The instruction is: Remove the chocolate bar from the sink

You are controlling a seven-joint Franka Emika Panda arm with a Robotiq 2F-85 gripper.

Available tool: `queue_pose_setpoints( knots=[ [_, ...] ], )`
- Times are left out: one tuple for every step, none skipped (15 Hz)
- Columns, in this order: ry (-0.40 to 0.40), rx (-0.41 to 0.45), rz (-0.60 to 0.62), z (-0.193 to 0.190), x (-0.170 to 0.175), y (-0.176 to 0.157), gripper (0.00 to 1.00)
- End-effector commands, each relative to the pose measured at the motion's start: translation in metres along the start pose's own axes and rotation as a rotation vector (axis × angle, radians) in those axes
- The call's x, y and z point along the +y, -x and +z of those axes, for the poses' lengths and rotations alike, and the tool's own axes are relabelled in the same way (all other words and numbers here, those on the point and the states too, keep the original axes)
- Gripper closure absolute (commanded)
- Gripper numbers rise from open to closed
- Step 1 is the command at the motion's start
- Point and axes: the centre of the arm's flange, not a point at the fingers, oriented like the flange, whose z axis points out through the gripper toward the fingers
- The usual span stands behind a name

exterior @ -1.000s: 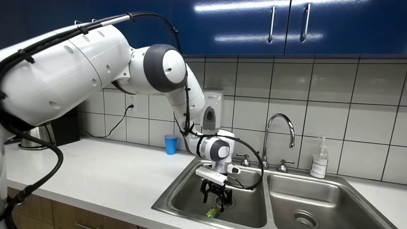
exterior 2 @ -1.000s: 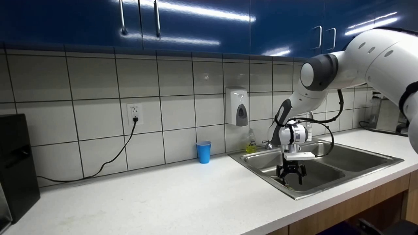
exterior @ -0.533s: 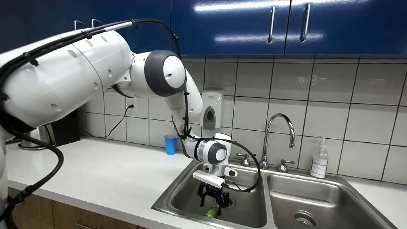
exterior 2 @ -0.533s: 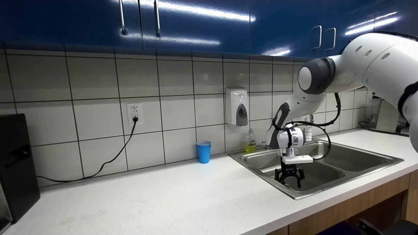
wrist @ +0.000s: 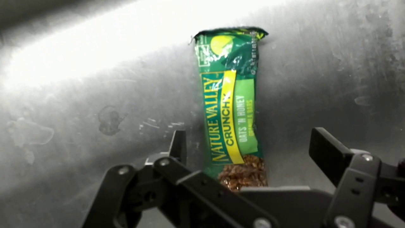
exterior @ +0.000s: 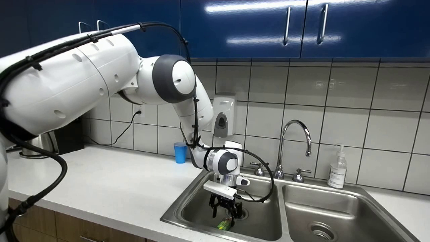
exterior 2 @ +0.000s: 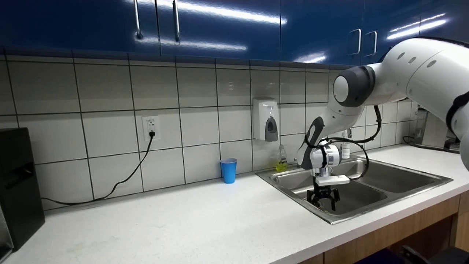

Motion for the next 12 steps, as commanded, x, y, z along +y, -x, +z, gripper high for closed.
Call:
queue_pose_setpoints(
  knots=[
    [0.001,0.053,0.009,-0.001,-0.004,0.003,0.00],
    [0.001,0.057,0.009,0.000,-0.005,0.004,0.00],
    [0.004,0.060,0.008,0.002,-0.005,0.006,0.00],
    [0.006,0.060,0.007,0.002,-0.006,0.009,0.00],
    [0.005,0.062,0.006,0.003,-0.007,0.011,0.00],
    [0.008,0.067,0.005,0.004,-0.008,0.013,0.00],
    [0.009,0.072,0.006,0.004,-0.008,0.016,0.00],
    [0.014,0.077,0.007,0.004,-0.008,0.018,0.00],
    [0.019,0.085,0.008,0.004,-0.007,0.020,0.00],
    [0.025,0.093,0.007,0.004,-0.007,0.022,0.00],
    [0.025,0.099,0.009,0.004,-0.006,0.024,0.00],
    [0.029,0.107,0.010,0.004,-0.005,0.025,0.00]
  ],
)
